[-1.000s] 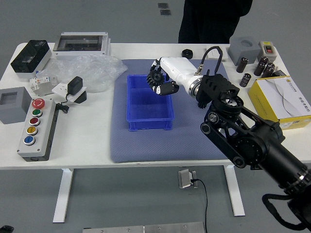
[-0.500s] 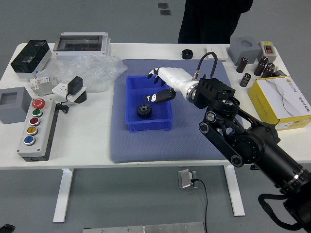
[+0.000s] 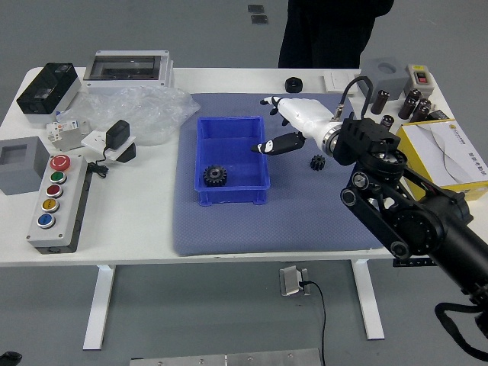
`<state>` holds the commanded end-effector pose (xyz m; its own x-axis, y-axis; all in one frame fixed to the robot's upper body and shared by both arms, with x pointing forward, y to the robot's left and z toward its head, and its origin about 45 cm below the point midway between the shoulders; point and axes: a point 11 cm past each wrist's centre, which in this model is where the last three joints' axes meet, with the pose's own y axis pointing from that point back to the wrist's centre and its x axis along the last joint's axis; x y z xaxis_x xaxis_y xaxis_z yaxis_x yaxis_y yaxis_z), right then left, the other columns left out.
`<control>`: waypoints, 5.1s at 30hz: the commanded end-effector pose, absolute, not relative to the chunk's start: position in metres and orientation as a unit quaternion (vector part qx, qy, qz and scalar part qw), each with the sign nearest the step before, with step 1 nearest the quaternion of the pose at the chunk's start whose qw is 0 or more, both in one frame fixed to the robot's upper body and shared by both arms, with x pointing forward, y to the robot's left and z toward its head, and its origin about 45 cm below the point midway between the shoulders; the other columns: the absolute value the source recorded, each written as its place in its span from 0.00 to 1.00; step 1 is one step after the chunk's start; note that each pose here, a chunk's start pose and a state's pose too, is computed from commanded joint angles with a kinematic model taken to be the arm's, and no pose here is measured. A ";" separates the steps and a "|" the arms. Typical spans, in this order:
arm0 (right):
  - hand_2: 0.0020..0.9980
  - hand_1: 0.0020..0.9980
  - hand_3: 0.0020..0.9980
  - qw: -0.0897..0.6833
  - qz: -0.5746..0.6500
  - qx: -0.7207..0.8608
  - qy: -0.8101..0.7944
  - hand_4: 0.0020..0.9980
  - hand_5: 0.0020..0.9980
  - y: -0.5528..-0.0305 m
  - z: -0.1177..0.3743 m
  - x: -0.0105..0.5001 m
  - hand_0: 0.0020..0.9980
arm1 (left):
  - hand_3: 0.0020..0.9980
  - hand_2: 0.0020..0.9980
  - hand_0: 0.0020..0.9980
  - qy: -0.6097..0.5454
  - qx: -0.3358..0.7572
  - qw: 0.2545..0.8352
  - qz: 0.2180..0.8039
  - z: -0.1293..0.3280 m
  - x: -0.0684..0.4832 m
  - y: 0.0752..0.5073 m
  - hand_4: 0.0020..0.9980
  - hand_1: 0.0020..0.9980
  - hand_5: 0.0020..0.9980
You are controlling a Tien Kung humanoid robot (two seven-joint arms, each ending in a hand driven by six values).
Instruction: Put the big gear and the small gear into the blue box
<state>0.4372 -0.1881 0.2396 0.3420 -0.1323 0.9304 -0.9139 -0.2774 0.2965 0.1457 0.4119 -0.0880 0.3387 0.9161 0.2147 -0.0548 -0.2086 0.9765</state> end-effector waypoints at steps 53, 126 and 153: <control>0.67 0.56 0.65 0.569 0.365 0.641 -0.362 0.72 0.32 -0.248 0.172 0.457 0.63 | 0.85 0.85 0.87 0.345 0.621 0.534 0.458 -0.089 0.150 0.403 0.81 0.86 0.62; 0.49 0.43 0.59 0.516 0.437 0.612 -0.411 0.45 0.14 -0.229 0.234 0.471 0.55 | 0.85 0.85 0.87 0.344 0.623 0.530 0.461 -0.087 0.151 0.409 0.81 0.86 0.62; 0.56 0.47 0.65 0.435 0.457 0.695 -0.345 0.70 0.30 -0.110 0.231 0.441 0.55 | 0.85 0.85 0.87 0.335 0.630 0.531 0.458 -0.083 0.158 0.414 0.80 0.86 0.61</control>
